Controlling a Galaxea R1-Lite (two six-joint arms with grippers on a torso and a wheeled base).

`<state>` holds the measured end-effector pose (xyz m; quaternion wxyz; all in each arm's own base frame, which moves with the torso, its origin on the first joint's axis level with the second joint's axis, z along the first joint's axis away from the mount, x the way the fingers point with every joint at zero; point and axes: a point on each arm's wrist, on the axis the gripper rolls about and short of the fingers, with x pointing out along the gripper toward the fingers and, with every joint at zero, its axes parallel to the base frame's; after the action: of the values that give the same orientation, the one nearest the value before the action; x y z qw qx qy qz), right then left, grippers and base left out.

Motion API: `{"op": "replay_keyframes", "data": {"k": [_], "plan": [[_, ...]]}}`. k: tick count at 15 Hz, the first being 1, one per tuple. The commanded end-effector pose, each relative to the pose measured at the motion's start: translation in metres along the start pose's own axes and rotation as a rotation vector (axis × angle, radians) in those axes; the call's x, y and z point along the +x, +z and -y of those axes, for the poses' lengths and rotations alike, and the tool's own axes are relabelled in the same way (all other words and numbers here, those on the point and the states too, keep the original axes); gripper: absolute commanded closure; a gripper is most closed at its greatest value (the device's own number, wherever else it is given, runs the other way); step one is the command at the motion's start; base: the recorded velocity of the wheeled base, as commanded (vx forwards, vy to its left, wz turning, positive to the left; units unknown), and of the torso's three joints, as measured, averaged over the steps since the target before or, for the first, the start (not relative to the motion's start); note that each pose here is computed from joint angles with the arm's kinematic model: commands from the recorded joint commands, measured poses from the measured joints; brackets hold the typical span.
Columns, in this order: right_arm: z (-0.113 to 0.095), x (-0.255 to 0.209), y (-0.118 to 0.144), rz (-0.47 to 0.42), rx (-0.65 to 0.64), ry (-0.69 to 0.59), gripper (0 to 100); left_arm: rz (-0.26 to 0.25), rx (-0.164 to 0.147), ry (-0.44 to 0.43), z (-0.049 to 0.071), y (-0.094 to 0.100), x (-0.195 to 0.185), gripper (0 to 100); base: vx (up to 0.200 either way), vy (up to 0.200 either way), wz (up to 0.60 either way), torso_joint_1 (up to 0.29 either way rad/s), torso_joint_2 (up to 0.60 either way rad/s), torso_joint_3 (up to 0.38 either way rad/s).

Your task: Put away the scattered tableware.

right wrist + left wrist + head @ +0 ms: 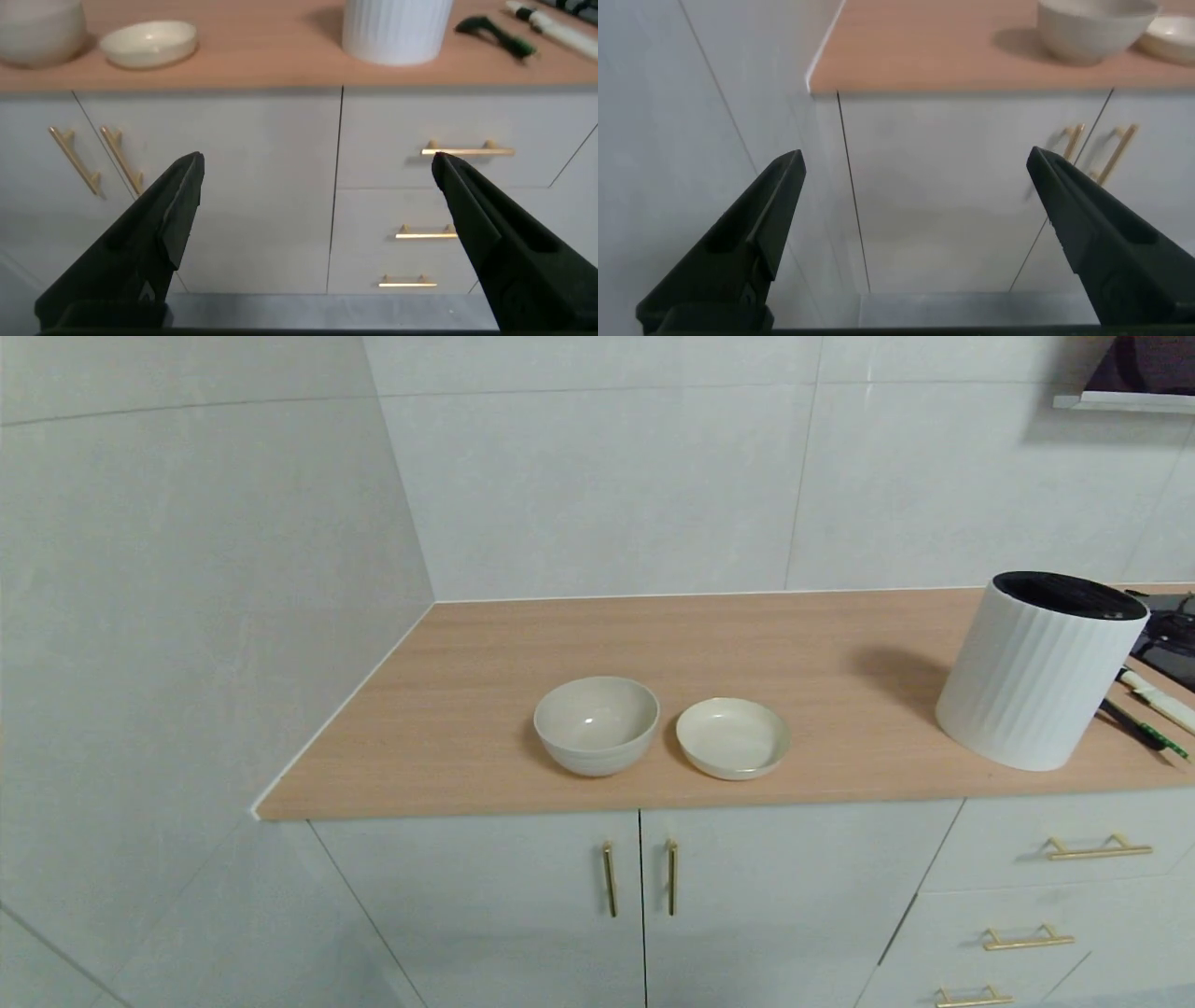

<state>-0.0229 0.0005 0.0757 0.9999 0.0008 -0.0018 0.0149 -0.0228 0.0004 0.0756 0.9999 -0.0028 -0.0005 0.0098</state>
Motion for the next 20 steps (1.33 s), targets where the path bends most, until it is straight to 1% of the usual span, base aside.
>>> {"op": "replay_keyframes", "data": {"k": [1, 11, 20], "plan": [[0.0000, 0.0001, 0.0001, -0.001, 0.000, 0.001, 0, 0.001, -0.001, 0.000, 0.0000, 0.0000, 0.0000, 0, 0.000, 0.000, 0.00, -0.232, 0.53, 0.281], [0.0000, 0.0001, 0.0001, -0.001, 0.000, 0.001, 0, 0.001, -0.001, 0.000, 0.0000, 0.0000, 0.0000, 0, 0.000, 0.000, 0.00, -0.207, 0.50, 0.289], [0.0000, 0.0001, 0.0001, -0.001, 0.000, 0.001, 0, 0.001, -0.001, 0.000, 0.0000, 0.0000, 0.0000, 0, 0.000, 0.000, 0.00, -0.157, 0.47, 0.307]]}}
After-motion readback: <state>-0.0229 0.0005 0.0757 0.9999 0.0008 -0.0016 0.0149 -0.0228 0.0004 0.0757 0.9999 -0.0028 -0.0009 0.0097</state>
